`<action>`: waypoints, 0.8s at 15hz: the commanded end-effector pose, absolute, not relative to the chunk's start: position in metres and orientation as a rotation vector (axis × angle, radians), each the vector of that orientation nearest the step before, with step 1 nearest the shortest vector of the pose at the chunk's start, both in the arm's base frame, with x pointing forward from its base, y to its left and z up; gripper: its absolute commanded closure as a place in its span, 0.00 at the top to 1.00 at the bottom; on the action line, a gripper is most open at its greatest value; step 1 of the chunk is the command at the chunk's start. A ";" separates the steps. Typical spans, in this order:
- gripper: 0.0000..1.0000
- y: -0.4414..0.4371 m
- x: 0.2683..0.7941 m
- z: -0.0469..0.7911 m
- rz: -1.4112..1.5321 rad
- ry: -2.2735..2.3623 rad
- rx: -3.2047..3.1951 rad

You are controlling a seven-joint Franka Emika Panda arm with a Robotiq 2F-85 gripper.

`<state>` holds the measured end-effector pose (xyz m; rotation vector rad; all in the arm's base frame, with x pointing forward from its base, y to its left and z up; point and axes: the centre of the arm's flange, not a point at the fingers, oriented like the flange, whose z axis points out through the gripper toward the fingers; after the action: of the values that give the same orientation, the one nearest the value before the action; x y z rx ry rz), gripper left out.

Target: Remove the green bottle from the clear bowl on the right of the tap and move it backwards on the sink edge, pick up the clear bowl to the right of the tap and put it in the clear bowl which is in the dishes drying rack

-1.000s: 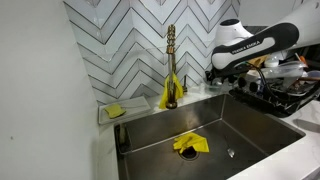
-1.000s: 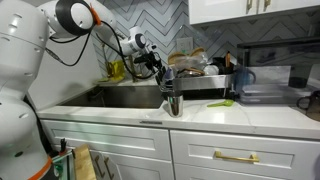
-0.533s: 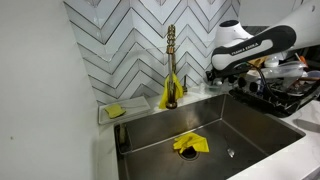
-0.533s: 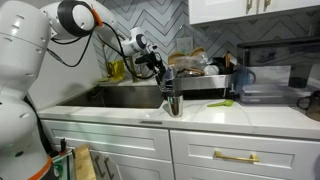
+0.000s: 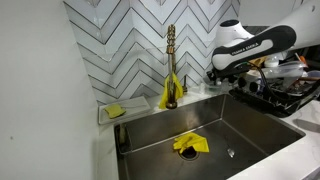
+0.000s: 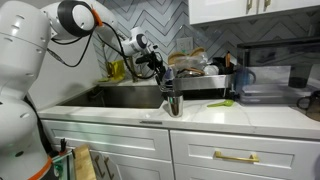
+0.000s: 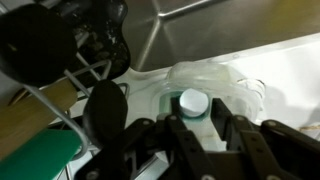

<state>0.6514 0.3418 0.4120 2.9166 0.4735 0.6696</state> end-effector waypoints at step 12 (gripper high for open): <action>0.07 0.342 0.655 0.421 0.686 0.448 2.903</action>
<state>0.6544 0.3401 0.4175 2.9148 0.4648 0.6860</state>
